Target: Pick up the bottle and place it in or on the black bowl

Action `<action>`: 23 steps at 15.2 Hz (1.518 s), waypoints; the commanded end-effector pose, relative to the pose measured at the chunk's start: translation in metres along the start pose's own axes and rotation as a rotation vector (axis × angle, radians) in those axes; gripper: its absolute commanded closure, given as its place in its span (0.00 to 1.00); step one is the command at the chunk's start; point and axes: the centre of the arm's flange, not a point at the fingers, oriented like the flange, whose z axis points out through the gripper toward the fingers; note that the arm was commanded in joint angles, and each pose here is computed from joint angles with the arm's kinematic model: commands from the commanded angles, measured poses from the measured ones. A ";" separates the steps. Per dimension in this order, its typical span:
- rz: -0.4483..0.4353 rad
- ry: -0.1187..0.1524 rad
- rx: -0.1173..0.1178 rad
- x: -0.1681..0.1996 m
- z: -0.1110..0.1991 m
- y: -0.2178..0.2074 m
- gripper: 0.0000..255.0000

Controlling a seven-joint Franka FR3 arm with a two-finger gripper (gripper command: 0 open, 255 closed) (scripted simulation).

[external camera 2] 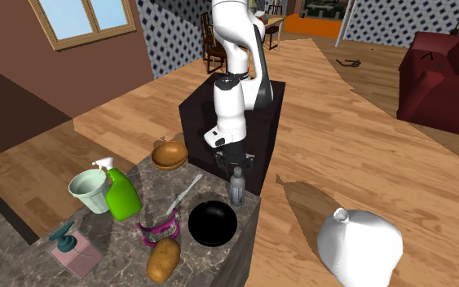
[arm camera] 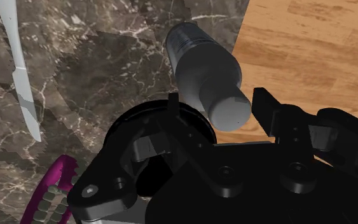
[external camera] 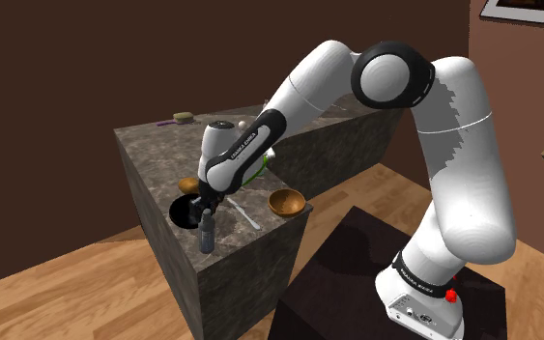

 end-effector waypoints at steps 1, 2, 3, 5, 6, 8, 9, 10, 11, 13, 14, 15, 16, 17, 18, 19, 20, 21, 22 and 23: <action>0.000 0.000 0.000 0.000 0.000 0.000 1.00; 0.000 0.000 0.000 0.000 0.000 0.000 1.00; 0.000 0.000 0.000 0.000 0.000 0.000 1.00; 0.000 0.000 0.000 0.000 0.000 0.000 1.00; 0.000 0.000 0.000 0.000 0.000 0.000 1.00; 0.000 0.000 0.000 0.000 0.000 0.000 1.00; 0.000 0.000 0.000 0.000 0.000 0.000 1.00; 0.000 0.000 0.000 0.000 -0.005 -0.001 1.00; 0.000 0.000 0.000 0.001 -0.010 -0.001 1.00; 0.000 0.000 0.000 0.002 -0.021 -0.003 1.00; 0.000 0.000 0.000 0.003 -0.026 -0.003 1.00; 0.000 0.000 0.000 0.003 -0.031 -0.004 1.00; 0.000 0.000 0.000 0.004 -0.036 -0.005 1.00; 0.000 0.000 0.000 0.004 -0.042 -0.006 1.00; 0.000 0.000 0.000 0.004 -0.047 -0.006 1.00; 0.000 0.000 0.000 0.005 -0.052 -0.007 1.00; 0.000 0.000 0.000 0.006 -0.057 -0.008 1.00; 0.000 0.000 0.000 0.006 -0.062 -0.008 1.00; 0.000 0.000 0.000 0.006 -0.068 -0.009 1.00; 0.000 0.000 0.000 0.007 -0.073 -0.010 1.00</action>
